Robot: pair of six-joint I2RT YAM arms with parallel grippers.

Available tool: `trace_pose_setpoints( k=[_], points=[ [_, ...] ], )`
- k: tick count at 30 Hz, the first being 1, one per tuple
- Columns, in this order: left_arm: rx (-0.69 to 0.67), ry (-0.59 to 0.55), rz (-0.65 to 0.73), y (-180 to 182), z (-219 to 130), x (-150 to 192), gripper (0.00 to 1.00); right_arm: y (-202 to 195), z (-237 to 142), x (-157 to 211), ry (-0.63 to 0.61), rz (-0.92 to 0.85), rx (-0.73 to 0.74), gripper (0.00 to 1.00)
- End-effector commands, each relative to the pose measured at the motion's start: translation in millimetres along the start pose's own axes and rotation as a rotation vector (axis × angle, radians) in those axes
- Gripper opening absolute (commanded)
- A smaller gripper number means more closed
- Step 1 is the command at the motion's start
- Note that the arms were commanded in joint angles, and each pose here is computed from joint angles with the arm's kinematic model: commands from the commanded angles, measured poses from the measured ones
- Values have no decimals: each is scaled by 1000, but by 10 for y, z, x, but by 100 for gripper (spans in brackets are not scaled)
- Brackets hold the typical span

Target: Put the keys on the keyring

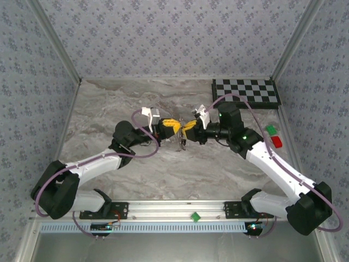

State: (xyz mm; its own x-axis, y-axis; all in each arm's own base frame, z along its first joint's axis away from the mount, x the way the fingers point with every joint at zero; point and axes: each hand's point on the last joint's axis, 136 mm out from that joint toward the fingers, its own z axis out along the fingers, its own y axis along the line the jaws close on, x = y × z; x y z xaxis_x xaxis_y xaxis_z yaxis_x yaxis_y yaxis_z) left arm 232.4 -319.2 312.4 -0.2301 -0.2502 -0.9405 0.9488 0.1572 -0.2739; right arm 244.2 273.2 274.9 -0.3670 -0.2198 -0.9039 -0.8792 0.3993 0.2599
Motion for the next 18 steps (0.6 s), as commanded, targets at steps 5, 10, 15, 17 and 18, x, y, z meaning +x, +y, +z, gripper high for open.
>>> trace_pose_setpoints(
  k=[5, 10, 15, 17, 18],
  points=[
    [64, -84, 44, -174, 16, -227, 0, 80, 71, -27, 11, 0, -46, 17],
    [49, -79, 58, -173, -2, -226, 0, 43, -7, -13, 1, 0, -17, 18],
    [36, -78, 64, -157, -12, -226, 0, 8, -171, -76, -51, 8, 3, 17],
    [36, -77, 64, -152, -9, -227, 0, 18, -231, -129, -82, 7, -4, 17],
    [40, -74, 61, -157, -3, -216, 0, 24, -245, -149, -93, 5, -10, 17]
  ],
)
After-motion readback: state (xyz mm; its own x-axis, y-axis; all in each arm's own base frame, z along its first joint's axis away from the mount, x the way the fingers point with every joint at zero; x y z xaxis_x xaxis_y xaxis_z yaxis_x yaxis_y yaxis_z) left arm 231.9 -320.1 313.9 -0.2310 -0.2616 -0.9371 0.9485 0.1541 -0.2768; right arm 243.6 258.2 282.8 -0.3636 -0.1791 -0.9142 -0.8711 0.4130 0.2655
